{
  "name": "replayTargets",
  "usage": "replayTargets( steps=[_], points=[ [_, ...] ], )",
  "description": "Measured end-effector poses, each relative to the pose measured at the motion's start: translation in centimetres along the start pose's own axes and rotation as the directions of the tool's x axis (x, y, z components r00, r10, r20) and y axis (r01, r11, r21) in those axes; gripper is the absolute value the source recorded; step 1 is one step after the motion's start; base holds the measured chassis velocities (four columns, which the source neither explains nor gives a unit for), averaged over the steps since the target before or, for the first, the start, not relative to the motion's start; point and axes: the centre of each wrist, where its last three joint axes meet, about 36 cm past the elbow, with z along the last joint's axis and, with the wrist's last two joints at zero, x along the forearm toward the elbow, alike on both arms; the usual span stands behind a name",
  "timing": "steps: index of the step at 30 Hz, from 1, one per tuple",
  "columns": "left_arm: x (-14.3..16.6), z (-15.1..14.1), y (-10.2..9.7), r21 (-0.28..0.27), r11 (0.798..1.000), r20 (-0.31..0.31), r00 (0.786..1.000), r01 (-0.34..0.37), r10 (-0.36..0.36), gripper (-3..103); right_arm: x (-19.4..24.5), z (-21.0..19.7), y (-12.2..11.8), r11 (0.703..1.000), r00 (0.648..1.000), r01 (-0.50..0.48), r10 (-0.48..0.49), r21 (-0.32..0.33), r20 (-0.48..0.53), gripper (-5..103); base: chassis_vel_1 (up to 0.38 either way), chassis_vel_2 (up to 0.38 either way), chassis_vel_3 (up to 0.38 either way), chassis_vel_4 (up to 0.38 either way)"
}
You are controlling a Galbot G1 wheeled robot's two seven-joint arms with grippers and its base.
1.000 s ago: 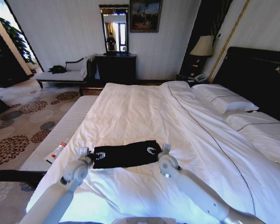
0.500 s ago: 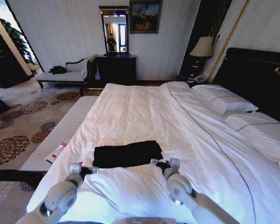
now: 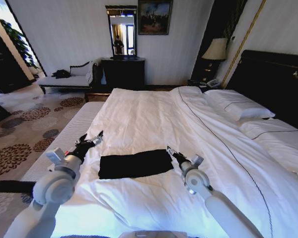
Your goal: Fold the clothes on the bed.
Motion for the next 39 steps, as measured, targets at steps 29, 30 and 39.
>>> replayTargets(
  steps=[29,30,39],
  points=[
    [0.0,0.8,0.1,-0.005,0.999,-0.043,0.998,0.045,-0.045,100,4.0,6.7,-2.1,0.974,0.991,0.115,-0.1,0.193,-0.088,100,0.0,0.0,0.0,0.0],
    [0.0,0.8,0.0,0.001,0.999,-0.043,0.998,0.044,-0.044,100,3.9,6.8,-2.3,0.97,0.99,0.119,-0.101,0.21,-0.094,100,0.0,0.0,0.0,0.0],
    [0.5,0.9,-0.1,0.006,0.999,-0.042,0.998,0.043,-0.043,100,3.1,5.7,-4.2,0.942,0.989,0.138,-0.113,0.305,-0.1,100,0.0,0.0,0.0,0.0]
  ],
)
